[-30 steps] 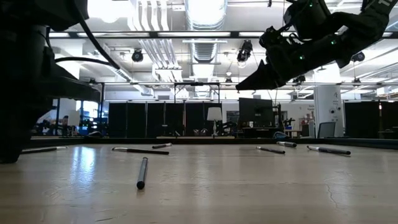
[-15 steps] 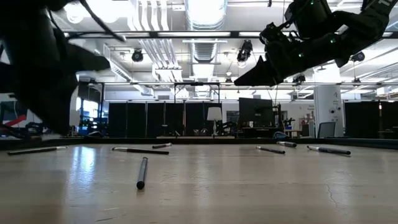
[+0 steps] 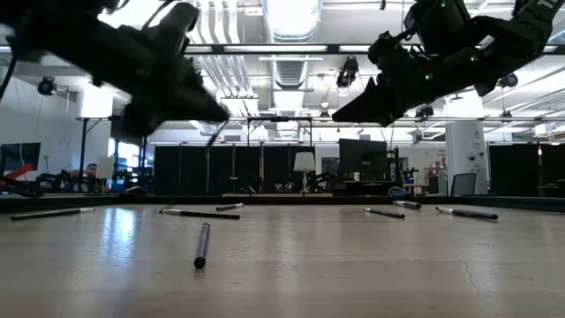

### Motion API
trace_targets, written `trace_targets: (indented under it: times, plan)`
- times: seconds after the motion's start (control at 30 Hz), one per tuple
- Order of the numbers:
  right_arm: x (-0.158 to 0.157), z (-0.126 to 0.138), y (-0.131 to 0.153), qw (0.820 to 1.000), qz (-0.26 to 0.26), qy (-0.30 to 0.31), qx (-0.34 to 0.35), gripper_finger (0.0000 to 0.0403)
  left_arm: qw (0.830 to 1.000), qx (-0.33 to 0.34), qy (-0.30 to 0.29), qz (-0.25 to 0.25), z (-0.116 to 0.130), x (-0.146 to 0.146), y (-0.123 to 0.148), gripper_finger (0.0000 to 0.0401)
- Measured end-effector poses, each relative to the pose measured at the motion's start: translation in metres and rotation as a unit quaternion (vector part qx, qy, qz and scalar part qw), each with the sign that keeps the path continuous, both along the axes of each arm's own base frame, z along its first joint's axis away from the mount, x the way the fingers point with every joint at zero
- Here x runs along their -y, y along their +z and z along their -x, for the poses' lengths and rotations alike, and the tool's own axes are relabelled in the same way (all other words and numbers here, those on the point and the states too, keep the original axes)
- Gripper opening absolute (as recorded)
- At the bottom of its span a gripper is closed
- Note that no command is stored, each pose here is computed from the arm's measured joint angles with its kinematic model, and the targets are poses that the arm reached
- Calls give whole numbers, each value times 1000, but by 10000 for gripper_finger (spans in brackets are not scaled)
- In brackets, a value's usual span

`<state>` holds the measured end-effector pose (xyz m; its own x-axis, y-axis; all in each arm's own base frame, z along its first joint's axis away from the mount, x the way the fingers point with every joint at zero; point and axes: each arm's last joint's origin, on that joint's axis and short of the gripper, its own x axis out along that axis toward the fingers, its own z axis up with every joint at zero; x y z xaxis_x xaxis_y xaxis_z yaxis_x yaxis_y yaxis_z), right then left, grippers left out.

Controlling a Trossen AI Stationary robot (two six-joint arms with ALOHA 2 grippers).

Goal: Put items in baskets/containers
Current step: Put the black eyeshadow brush into the white organizer

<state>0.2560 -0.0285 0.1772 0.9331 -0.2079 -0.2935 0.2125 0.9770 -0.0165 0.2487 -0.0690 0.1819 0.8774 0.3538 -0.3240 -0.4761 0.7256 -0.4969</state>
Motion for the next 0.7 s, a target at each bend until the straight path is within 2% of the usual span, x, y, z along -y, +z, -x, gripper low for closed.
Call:
trace_targets:
  times: [0.13,0.27,0.5,0.7]
  plan:
    - [-3,-2,5,998,-51,33,35,8,991,108,-54,-65,1,-22,1,0]
    - [-10,-5,11,991,-98,51,74,11,976,159,-102,-110,-2,-41,4,0]
    - [-27,-23,11,980,-130,90,119,65,950,185,-171,-184,-18,-58,20,0]
    - [-28,-47,14,978,-134,92,133,125,934,197,-197,-222,-30,-58,31,0]
